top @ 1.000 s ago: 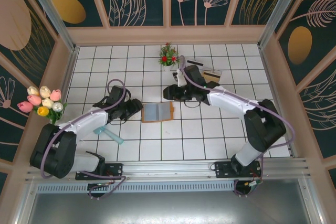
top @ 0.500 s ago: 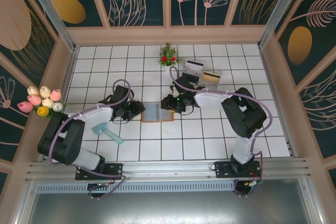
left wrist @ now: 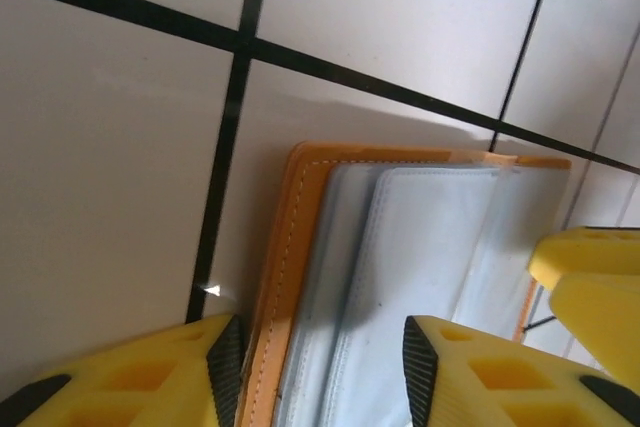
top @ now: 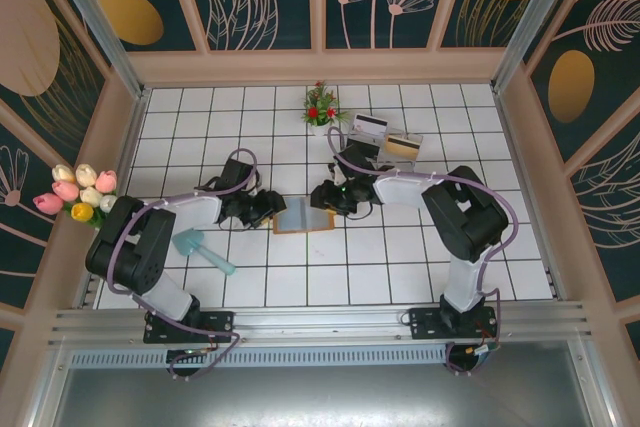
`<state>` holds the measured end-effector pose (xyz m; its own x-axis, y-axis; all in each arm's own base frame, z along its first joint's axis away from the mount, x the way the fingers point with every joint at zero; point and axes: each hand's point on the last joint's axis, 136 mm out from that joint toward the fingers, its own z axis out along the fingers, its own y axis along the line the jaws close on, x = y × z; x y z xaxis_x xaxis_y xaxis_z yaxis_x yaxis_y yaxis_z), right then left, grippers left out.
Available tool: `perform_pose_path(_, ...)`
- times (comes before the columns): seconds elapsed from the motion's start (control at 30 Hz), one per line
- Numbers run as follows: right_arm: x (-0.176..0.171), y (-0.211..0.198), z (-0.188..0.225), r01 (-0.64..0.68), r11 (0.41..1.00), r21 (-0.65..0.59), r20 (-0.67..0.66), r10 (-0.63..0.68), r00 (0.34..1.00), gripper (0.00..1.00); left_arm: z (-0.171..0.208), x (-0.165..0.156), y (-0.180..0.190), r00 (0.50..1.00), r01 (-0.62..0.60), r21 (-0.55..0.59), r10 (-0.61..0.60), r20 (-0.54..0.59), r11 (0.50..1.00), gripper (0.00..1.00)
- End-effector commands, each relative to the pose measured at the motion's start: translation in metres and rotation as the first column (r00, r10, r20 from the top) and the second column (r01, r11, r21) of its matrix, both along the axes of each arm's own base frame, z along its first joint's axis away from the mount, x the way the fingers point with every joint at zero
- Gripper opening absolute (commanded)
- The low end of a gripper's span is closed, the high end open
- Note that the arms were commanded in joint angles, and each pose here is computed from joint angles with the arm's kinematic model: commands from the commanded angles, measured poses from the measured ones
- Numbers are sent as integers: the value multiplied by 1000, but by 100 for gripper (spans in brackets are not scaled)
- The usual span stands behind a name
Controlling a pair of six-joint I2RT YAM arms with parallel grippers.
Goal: Take the credit cards out of the card holder
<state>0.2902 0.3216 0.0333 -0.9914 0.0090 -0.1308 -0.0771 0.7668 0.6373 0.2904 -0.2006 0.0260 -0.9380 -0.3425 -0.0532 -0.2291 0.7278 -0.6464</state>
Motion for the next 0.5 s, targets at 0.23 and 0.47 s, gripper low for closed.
perform_pose_path(0.23,-23,-25,-41,4,995,-102,-93,-13,996,44,66,7,-43,953,183,-292,-97,286,939,4)
perform_pose_path(0.47,-25,-23,-42,-11,996,-83,-93,3,996,46,92,4,-47,921,226,-364,-76,383,903,4)
